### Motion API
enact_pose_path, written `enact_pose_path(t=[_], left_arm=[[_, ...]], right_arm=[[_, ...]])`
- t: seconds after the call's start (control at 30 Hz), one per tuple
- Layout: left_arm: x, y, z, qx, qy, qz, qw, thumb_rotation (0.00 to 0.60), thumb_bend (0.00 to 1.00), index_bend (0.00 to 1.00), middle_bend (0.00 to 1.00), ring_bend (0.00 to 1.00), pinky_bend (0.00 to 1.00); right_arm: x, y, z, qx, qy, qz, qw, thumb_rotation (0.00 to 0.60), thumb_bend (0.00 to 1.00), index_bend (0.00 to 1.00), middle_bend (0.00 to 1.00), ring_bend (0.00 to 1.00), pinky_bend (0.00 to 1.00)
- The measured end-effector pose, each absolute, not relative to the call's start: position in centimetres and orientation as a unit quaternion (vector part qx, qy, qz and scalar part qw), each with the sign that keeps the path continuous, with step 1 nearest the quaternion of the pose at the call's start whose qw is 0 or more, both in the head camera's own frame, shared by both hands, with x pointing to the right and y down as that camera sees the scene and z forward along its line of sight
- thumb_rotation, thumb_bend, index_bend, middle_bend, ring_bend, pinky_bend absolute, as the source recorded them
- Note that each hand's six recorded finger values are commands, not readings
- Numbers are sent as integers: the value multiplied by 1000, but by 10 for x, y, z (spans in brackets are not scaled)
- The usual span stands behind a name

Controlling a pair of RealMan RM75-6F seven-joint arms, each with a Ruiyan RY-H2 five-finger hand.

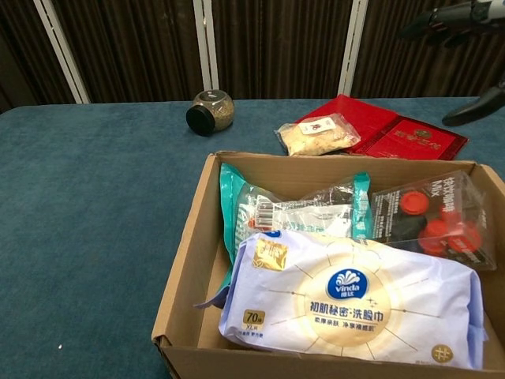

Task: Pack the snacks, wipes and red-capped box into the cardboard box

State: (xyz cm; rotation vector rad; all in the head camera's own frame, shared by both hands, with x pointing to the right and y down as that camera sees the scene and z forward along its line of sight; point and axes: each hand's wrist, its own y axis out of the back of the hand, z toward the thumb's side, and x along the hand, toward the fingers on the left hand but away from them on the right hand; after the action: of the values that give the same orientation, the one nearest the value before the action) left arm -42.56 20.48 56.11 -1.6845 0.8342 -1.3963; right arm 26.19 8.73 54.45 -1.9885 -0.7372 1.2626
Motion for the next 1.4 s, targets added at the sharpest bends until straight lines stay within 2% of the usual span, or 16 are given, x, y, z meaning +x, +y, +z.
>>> enact_pose_path(t=[0.13,0.27,0.5,0.73,0.9,1.4], left_arm=[[-425,205,562,-663,327,-550,388,600,0,0,0,0,0],[-425,205,563,-665,325,-550,387,600,0,0,0,0,0],[-423,205,563,-665,323,-547,392,600,0,0,0,0,0],[-420,204,564,-669,326,-541,391,600,0,0,0,0,0],[-418,205,567,-674,321,-540,388,600,0,0,0,0,0],[-421,205,570,-681,325,-541,371,600,0,0,0,0,0]], right_arm=[[275,73,540,-735,-284,502,357,600,5,32,0,0,51],[312,49,541,-688,-283,555,372,600,5,34,0,0,50],[376,36,559,-634,-246,638,361,600,0,36,0,0,39],[415,68,602,-630,-202,684,307,600,0,35,0,0,33],[411,91,625,-651,-181,678,292,600,0,31,0,0,33],[411,133,683,-677,-149,657,296,600,0,29,0,0,33]])
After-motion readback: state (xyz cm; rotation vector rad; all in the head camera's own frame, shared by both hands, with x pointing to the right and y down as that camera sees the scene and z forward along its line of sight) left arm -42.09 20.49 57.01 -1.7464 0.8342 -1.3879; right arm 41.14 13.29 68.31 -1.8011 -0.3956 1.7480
